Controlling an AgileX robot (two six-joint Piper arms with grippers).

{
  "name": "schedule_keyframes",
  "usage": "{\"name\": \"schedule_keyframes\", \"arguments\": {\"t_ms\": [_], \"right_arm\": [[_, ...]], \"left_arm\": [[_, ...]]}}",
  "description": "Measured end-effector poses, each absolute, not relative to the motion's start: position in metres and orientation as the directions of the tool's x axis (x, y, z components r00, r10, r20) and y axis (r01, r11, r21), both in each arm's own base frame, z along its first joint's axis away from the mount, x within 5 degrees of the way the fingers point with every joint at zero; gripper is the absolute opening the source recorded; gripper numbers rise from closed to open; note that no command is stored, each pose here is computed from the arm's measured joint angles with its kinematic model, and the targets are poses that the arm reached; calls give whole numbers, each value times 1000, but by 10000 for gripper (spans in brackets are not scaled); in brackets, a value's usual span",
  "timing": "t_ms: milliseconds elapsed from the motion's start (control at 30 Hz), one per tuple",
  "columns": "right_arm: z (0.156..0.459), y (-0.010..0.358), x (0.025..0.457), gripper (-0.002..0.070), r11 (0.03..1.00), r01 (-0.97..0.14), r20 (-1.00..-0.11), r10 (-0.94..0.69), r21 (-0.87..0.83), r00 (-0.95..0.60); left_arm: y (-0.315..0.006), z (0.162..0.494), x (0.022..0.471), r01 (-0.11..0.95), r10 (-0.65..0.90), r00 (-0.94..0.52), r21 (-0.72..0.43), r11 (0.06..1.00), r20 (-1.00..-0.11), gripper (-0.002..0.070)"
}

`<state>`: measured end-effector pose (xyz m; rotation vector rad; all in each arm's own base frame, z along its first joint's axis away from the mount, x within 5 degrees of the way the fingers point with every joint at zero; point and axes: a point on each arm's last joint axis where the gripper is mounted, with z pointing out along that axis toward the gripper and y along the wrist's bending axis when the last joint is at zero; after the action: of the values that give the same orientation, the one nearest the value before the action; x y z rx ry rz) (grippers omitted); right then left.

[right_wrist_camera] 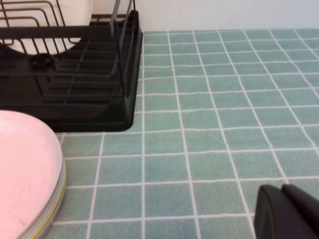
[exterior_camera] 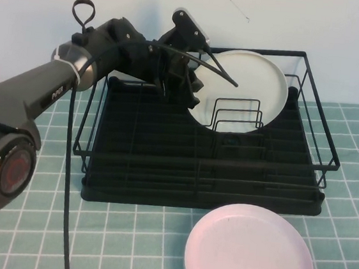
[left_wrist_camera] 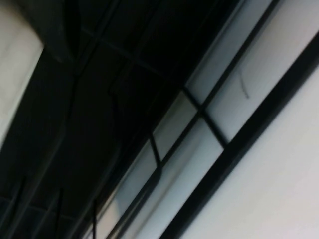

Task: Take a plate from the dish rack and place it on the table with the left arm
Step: Grasp the plate from the shelf, then place the plate from the table

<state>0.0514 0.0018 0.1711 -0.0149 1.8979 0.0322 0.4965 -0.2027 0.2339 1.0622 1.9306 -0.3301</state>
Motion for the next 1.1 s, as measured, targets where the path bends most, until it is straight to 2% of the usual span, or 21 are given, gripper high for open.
{"name": "schedule_keyframes", "arguments": {"t_ms": [67,167,300,533,633,767,900,1100], "right_arm": [[171,2,51,-1,1000,-26,-947,6,15,-322],[171,2,51,-1,1000,-26,-947,6,15,-322],[171,2,51,-1,1000,-26,-947,6,15,-322],[171,2,51,-1,1000,-26,-947,6,15,-322],[171,2,51,-1,1000,-26,-947,6,15,-322],[171,2,51,-1,1000,-26,-947,6,15,-322],[171,2,51,-1,1000,-26,-947,6,15,-322],[171,2,51,-1,1000,-26,-947,6,15,-322]], "left_arm": [[-204,234,496,787,542,-249,159,597,-803,73],[-204,240,494,786,538,-241,163,596,-807,71],[-202,264,490,771,526,-202,197,605,-826,67],[-187,362,462,682,467,-28,325,655,-884,46],[-178,401,443,650,423,1,322,689,-906,46],[-169,444,408,668,324,-54,207,715,-944,46],[-162,472,363,740,300,-194,62,669,-934,46],[-161,469,320,816,395,-428,-160,556,-813,45]]}}
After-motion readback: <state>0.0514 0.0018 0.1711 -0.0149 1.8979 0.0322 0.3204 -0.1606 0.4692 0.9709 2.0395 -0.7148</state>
